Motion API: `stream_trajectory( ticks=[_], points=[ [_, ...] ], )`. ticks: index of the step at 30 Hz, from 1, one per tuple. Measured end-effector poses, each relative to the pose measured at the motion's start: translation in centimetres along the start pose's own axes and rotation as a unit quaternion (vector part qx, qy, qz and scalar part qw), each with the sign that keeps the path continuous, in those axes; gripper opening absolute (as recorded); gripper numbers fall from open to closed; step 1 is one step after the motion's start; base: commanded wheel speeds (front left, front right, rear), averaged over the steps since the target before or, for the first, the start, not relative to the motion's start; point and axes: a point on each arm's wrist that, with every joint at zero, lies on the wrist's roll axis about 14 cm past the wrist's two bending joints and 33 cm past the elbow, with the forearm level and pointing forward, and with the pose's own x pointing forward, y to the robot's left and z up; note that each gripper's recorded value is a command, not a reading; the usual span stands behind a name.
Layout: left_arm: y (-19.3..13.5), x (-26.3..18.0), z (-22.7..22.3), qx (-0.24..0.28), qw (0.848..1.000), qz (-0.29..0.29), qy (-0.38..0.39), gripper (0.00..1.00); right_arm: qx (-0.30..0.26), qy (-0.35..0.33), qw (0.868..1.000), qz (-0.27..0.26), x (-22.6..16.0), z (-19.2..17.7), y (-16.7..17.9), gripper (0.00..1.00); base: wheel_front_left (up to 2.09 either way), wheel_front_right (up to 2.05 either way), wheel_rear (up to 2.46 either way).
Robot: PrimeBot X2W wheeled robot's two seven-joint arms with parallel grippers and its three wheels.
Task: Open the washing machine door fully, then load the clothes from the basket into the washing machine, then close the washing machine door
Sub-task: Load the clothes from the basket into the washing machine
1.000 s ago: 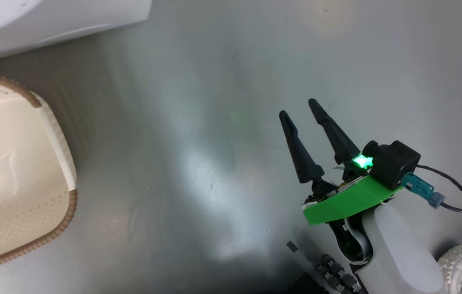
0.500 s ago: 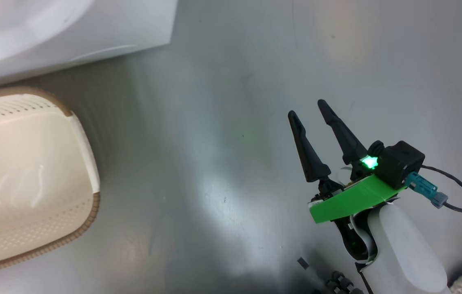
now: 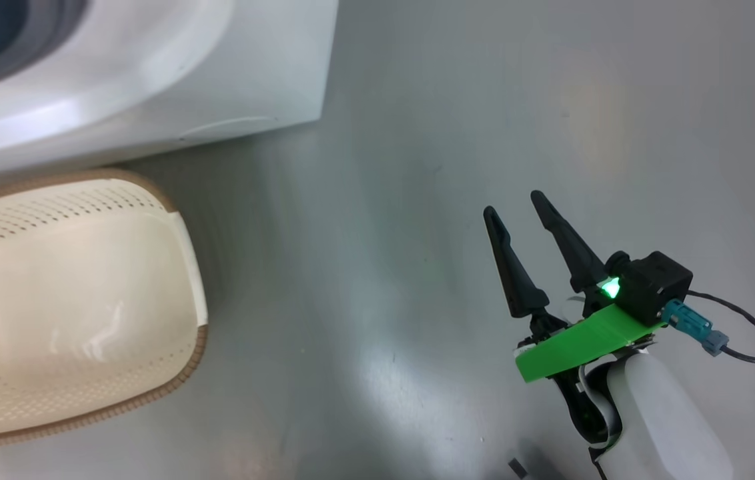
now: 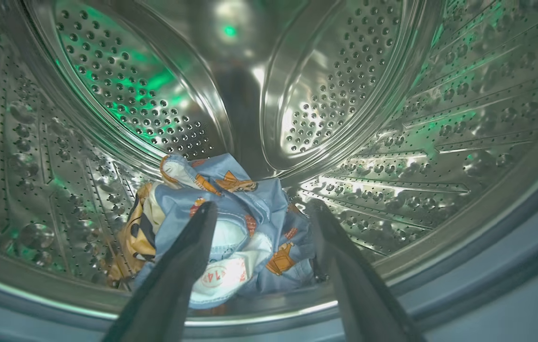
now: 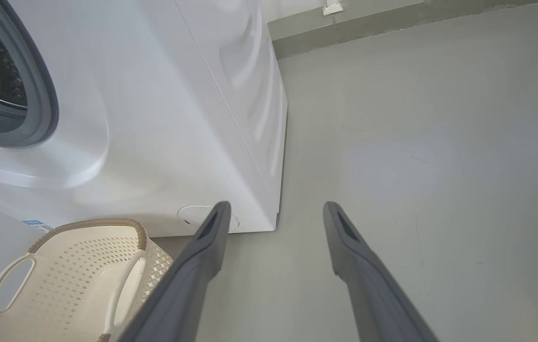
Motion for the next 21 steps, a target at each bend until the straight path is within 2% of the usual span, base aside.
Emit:
stream_trajectory(
  ticks=[9,17,21],
  points=[
    [-1.5,-3.7,2.5,0.001,0.999,-0.003,-0.034,1.0,-0.014,-0.012,1.0,0.012,-1.0,1.3,1.1,1.0,0.0,0.0,0.0],
    [-2.4,-8.7,3.6,0.006,0.999,0.007,-0.048,1.0,-0.016,-0.026,0.999,0.016,-2.7,2.8,1.9,1.0,0.0,0.0,0.0],
    [-3.3,-11.3,4.3,0.037,0.998,0.0,-0.052,1.0,-0.017,-0.029,0.999,0.015,-3.9,3.3,2.1,1.0,0.0,0.0,0.0]
  ],
)
